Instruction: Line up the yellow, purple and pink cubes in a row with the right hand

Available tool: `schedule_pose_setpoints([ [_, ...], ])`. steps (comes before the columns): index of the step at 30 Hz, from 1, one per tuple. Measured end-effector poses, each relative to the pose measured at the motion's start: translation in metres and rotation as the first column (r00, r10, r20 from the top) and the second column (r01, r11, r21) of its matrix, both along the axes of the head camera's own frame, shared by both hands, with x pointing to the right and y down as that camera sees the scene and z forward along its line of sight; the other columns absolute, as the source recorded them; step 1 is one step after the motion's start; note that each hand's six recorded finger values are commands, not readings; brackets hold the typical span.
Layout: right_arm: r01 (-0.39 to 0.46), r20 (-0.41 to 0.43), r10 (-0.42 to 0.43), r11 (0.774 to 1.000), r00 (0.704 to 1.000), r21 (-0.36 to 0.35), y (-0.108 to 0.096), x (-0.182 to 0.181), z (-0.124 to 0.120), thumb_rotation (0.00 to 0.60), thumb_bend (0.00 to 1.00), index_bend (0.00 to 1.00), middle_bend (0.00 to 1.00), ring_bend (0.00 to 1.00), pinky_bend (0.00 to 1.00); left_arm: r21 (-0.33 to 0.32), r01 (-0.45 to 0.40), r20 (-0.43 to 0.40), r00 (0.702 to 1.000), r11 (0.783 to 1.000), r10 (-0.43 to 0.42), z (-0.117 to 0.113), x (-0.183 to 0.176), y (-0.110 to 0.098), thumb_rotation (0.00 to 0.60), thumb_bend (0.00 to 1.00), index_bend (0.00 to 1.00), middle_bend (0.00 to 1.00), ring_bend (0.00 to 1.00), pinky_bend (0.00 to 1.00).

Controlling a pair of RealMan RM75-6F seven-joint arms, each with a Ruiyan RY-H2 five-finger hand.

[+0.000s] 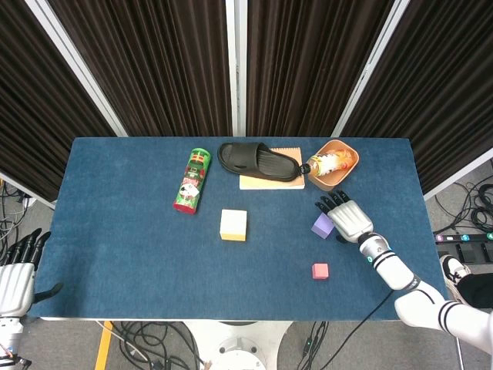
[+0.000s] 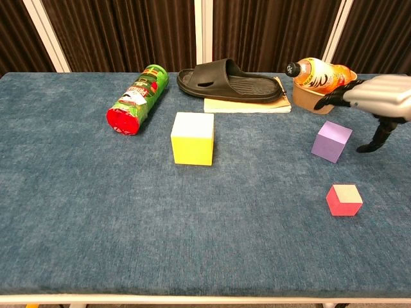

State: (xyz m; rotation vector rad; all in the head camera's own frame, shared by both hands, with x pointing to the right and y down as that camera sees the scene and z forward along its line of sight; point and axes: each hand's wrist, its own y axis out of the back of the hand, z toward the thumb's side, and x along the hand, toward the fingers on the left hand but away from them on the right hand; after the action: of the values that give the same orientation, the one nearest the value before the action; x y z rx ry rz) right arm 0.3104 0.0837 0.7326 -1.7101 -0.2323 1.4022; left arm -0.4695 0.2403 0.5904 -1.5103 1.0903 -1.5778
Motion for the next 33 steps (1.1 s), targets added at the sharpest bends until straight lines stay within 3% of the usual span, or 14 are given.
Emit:
schedule_pose_setpoints([
  [7,0.002,0.026,-0.002,1.000,1.000,-0.009,0.002,-0.008,0.015,0.600,0.18,0.36,0.08,0.00,0.00,-0.004,0.004,0.004,1.000,1.000,-0.004,0.000,-0.001,0.001,0.600,0.06,0.14,0.16,0.11,0.16],
  [12,-0.029,0.071,0.028,0.999,0.997,0.020,-0.005,-0.013,0.011,0.600,0.23,0.54,0.11,0.00,0.00,-0.004,0.005,0.004,1.000,1.000,-0.005,0.000,-0.002,0.001,0.600,0.06,0.14,0.16,0.11,0.16],
  [16,-0.057,0.119,0.052,0.998,0.992,0.034,-0.006,-0.020,0.002,0.600,0.23,0.57,0.12,0.00,0.00,-0.006,0.006,0.004,1.000,1.000,-0.006,0.000,-0.002,0.002,0.600,0.06,0.14,0.16,0.11,0.16],
  [22,-0.095,0.220,0.093,0.996,0.971,-0.003,0.003,-0.054,-0.013,0.600,0.21,0.62,0.14,0.00,0.00,-0.006,0.007,-0.005,1.000,1.000,-0.007,0.002,-0.002,0.001,0.600,0.06,0.14,0.16,0.11,0.16],
  [33,-0.156,0.217,0.160,0.987,0.963,-0.037,0.008,-0.120,-0.009,0.600,0.17,0.62,0.15,0.00,0.00,-0.005,0.007,-0.012,1.000,1.000,-0.007,0.003,-0.006,0.003,0.600,0.06,0.13,0.16,0.11,0.16],
])
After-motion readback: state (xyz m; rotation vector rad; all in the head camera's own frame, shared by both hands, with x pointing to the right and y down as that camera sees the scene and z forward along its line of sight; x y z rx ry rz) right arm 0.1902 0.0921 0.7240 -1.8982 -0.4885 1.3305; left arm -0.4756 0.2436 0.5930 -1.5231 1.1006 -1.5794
